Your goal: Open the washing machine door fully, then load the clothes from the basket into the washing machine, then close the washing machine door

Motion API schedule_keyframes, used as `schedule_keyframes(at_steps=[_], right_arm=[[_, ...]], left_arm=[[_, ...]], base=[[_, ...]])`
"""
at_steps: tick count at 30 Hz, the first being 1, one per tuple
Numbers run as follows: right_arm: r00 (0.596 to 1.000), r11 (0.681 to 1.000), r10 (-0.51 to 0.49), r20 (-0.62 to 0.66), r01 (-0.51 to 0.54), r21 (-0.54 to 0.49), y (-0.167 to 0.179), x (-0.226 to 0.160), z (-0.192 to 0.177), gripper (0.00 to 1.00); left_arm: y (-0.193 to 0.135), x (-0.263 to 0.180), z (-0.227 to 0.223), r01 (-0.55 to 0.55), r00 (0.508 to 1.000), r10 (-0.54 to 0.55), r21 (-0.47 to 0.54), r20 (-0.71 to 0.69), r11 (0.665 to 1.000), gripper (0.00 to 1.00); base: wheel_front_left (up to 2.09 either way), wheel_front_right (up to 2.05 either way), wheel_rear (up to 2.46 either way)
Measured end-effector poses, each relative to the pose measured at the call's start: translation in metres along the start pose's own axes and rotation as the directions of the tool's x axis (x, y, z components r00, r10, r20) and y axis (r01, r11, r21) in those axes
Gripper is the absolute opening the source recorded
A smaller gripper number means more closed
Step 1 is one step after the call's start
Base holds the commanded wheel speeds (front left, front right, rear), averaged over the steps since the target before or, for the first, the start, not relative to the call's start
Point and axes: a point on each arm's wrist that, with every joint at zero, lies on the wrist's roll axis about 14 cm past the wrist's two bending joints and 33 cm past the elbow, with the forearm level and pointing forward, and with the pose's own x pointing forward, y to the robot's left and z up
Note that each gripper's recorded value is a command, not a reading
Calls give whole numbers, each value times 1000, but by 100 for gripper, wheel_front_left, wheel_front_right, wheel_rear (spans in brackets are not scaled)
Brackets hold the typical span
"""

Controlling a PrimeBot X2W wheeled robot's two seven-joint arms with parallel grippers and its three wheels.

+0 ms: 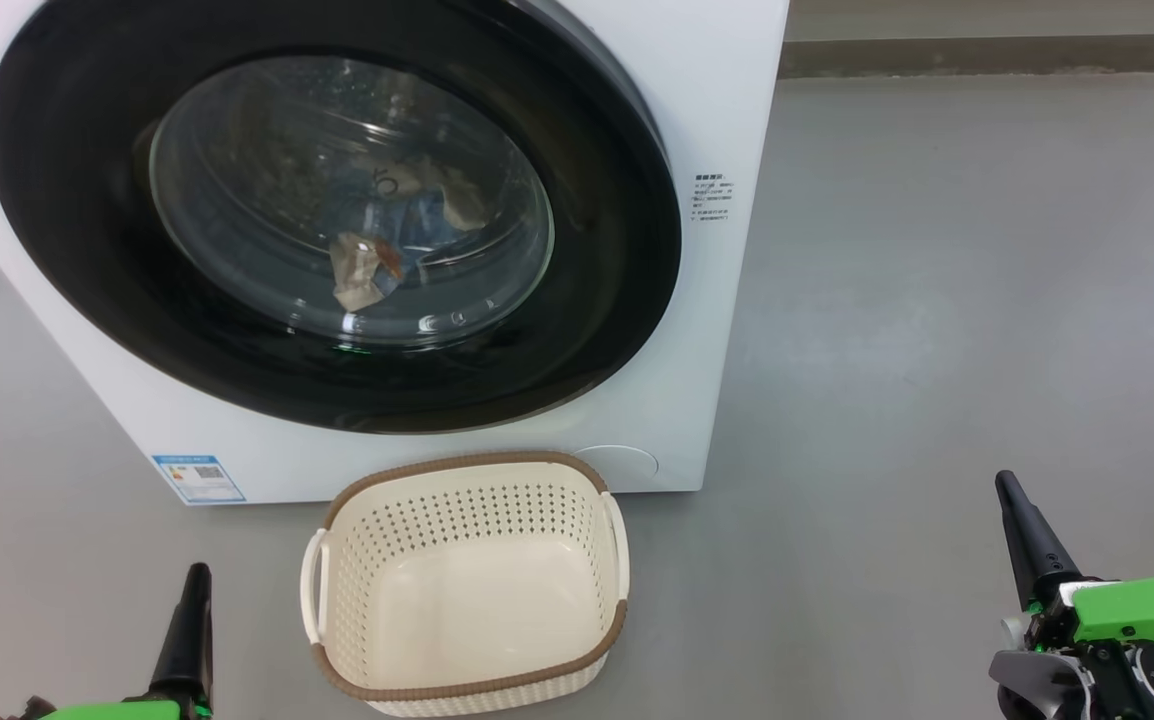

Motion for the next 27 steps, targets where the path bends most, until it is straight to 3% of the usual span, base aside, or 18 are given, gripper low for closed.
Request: schedule_keyframes(at_steps=[9, 27], right_arm=[[1000, 996, 14, 1, -15, 91, 3, 2, 0, 0], [1000, 994, 14, -3, -14, 106, 3, 2, -2, 0]], left_arm=[[-3, -2, 0, 16, 1000, -16, -91, -5, 996, 0], [-4, -1, 0, 17, 1000, -18, -94, -5, 995, 0]], base=[[0, 0, 0], [0, 0, 0]])
